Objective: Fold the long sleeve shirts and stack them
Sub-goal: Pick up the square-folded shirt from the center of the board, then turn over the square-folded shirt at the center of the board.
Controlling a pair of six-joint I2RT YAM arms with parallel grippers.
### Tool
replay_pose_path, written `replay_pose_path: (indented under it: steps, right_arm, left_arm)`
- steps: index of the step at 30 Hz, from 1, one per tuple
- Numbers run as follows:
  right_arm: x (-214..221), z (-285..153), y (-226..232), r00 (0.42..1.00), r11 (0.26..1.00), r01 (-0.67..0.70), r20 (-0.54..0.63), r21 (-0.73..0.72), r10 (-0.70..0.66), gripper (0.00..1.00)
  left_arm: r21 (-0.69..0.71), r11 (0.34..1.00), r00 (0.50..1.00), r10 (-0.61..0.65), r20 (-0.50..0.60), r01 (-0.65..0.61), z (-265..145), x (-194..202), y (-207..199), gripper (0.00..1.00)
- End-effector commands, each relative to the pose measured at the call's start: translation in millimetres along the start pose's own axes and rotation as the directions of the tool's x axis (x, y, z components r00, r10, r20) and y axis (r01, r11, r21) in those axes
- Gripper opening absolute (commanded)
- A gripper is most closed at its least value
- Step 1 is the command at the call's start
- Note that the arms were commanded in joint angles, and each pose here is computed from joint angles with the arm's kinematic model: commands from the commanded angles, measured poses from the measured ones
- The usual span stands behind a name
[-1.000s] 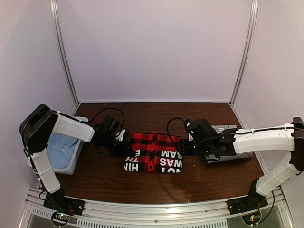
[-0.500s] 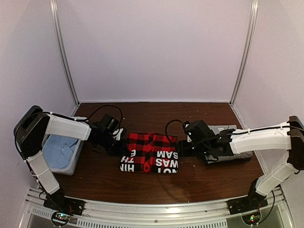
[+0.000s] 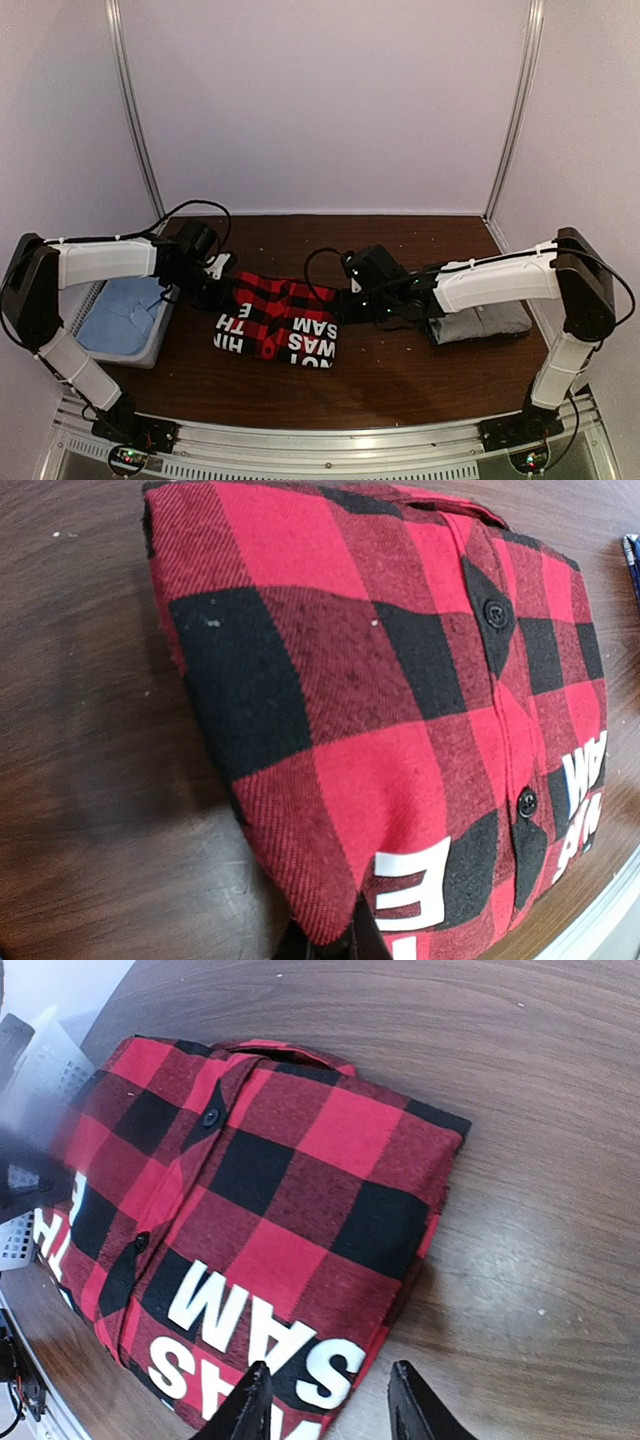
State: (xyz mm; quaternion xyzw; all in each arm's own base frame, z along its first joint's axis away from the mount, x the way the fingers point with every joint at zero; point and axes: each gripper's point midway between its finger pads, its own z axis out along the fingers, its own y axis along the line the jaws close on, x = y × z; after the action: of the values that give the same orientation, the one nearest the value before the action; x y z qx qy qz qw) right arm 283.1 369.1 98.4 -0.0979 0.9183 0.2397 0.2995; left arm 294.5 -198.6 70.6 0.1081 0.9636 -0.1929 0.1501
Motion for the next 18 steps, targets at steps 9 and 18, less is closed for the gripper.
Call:
replay_pose_path:
  steps: [9, 18]
  right_arm:
    - [6, 48, 34, 0.998, 0.998, 0.030, -0.053, -0.062, -0.033, 0.28]
    - [19, 73, 46, 0.995, 0.996, 0.025, -0.092, -0.090, -0.034, 0.25]
  left_arm:
    - [0.031, 0.996, 0.995, 0.078, 0.060, -0.080, -36, -26, -8, 0.00]
    - [0.078, 0.989, 0.985, 0.116, 0.126, -0.126, -69, -54, -31, 0.00]
